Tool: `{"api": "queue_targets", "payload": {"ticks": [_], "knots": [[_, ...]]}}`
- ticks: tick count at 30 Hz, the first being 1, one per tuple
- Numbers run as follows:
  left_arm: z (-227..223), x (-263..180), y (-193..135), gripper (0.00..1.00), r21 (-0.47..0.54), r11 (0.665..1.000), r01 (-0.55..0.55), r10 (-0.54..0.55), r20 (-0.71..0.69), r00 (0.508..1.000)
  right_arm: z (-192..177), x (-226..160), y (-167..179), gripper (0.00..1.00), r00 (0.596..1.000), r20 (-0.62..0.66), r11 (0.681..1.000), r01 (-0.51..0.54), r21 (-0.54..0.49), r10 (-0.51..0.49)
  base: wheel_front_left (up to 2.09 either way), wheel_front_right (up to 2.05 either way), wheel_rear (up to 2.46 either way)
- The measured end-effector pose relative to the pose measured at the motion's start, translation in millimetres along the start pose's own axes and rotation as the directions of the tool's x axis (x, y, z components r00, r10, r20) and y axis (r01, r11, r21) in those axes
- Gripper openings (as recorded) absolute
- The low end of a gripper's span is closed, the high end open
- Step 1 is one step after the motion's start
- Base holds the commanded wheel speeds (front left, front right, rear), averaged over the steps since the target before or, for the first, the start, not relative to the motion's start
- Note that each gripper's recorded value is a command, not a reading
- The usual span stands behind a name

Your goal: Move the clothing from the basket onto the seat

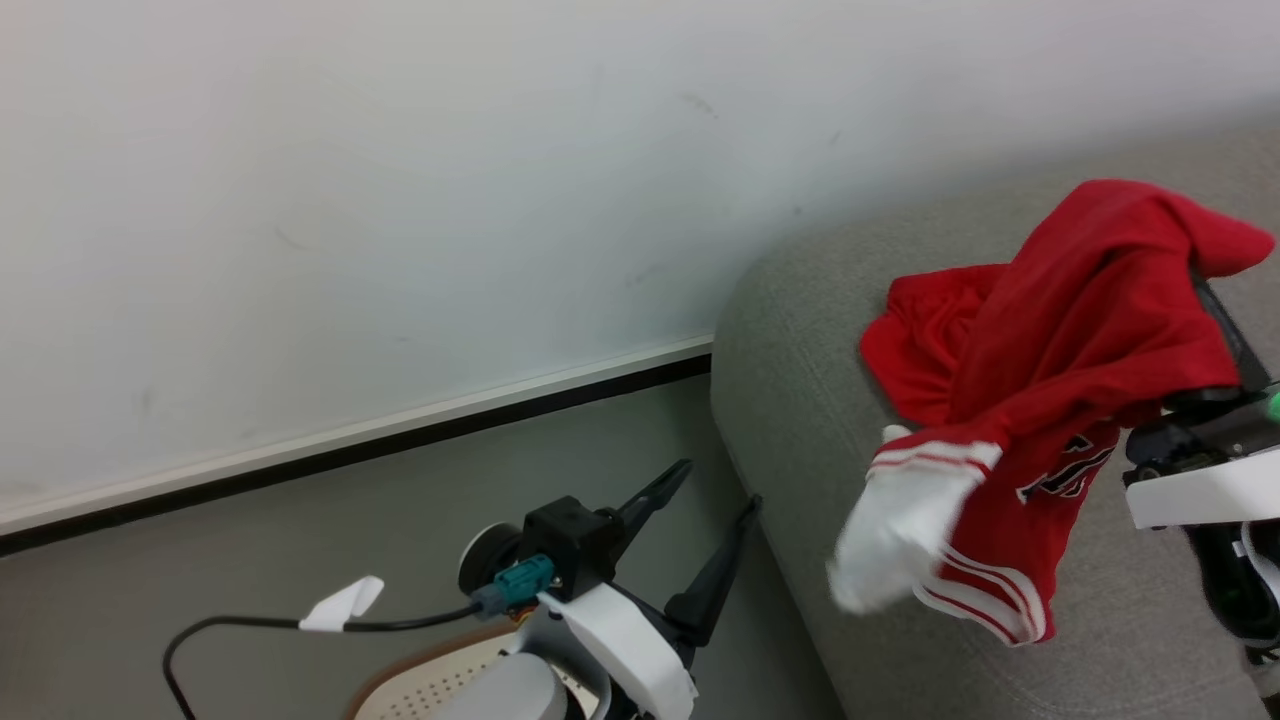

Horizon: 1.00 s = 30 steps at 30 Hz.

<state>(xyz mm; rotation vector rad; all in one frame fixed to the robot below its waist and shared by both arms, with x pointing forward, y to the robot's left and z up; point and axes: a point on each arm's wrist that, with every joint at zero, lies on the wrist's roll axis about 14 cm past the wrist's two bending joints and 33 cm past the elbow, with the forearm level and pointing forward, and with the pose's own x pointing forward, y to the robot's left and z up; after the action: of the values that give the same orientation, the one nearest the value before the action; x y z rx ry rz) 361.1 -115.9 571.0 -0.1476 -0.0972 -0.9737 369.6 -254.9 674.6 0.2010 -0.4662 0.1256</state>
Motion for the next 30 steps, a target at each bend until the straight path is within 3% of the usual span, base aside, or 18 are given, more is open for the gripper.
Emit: {"api": "queue_targets", "payload": {"ticks": [7,18,23,30], "knots": [[-6.5,22.0,-22.0,1.0,-0.013,0.996,0.093,-0.093,0.012,0.996,44.2,-33.6,-46.4,0.0,0.988,0.084,0.985,0.138,-0.101,-0.129,0.0,0.0,0.0],[-21.6,40.0,-42.2,1.0,-0.034,0.983,0.179,-0.179,0.005,0.984,62.9,-71.3,-70.9,0.0,0.966,0.113,0.956,0.249,-0.158,-0.233,0.0,0.0,0.0],[-26.1,43.8,-41.2,1.0,-0.044,0.981,0.19,-0.19,0.003,0.982,69.2,-55.9,-66.5,0.0,0.968,0.13,0.972,0.226,-0.071,-0.216,0.0,0.0,0.0],[-37.3,50.6,-21.3,1.0,-0.047,0.983,0.177,-0.178,-0.017,0.984,86.4,-6.0,-80.4,0.0,0.975,0.14,0.982,0.18,-0.064,-0.17,0.0,0.0,0.0]]}}
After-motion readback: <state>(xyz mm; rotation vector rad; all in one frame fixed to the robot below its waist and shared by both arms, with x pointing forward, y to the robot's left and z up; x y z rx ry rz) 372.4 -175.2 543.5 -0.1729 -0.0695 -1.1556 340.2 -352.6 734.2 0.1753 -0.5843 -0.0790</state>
